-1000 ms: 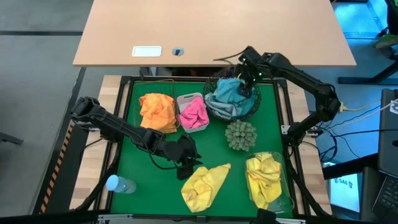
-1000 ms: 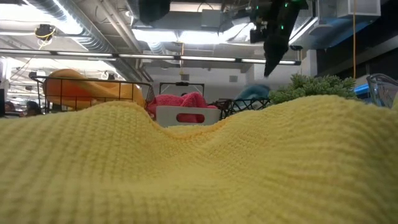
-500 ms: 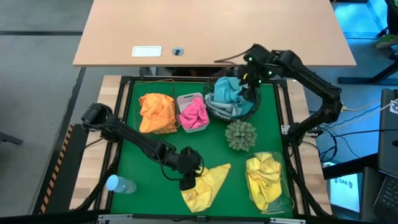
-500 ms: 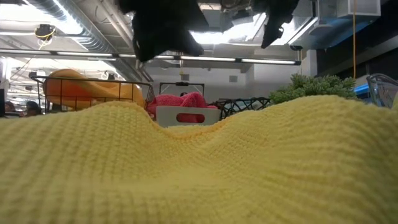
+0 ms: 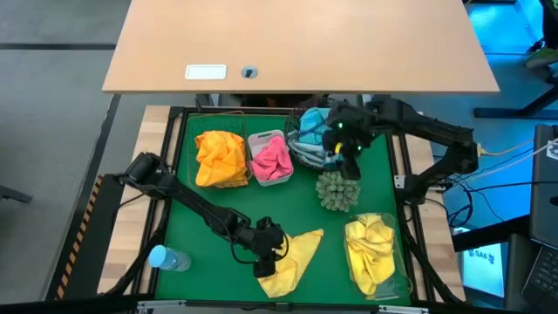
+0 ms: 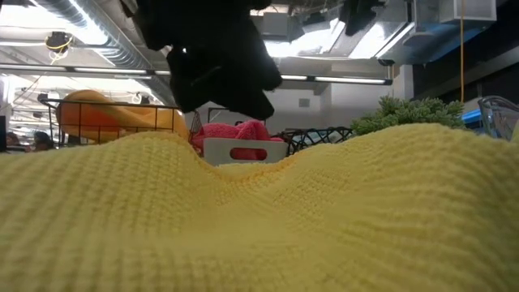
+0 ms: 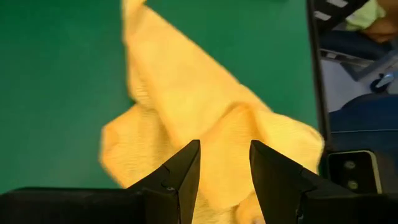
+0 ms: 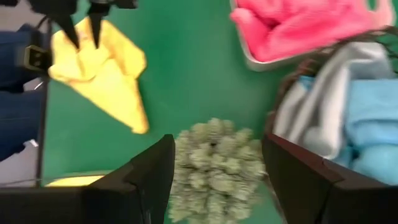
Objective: Sort microfiber towel by color & place in baskets
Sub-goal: Put the yellow microfiber towel into the transparent bin
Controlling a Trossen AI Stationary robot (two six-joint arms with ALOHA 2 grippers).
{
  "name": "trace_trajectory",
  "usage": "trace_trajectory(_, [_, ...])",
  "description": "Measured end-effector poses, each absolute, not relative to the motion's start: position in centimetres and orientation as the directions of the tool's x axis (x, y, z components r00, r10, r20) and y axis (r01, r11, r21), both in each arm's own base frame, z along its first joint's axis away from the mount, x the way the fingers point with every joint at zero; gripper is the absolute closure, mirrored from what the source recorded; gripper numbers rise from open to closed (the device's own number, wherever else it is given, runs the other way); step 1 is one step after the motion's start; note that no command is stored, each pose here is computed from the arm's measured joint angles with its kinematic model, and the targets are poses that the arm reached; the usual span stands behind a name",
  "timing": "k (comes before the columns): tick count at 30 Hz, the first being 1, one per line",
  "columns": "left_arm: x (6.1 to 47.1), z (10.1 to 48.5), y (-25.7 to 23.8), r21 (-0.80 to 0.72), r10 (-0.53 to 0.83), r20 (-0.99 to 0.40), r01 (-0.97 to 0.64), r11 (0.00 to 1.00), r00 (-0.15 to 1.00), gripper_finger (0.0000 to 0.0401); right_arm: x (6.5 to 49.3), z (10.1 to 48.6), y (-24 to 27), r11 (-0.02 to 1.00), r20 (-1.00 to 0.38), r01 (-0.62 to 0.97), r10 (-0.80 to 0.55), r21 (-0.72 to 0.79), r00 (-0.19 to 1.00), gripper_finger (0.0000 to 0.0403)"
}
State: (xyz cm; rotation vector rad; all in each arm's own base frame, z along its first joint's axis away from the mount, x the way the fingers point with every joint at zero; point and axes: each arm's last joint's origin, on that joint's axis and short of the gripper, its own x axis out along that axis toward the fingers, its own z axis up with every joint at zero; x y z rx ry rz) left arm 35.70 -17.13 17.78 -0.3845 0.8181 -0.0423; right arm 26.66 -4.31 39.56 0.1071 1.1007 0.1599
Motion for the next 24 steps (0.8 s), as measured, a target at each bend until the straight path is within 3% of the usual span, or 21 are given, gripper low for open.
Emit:
trace_trajectory(13, [36.3,15.4,-18.3,-0.371,-0.178,-0.699,-0.138,0.919,0.693,0.0268,27.1,39.6,2.9,0.95,-0.87,-0.229,0.289,0.21,0.4,0.0165])
trace_trajectory(24, [36.6,11.9,-18.3,-0.294,-0.133,-0.754,-0.149,0.944,0.644,0.0268,26.5,39.7,7.2,0.918,-0.859,-0.324,0.347,0.229,0.375,0.0165])
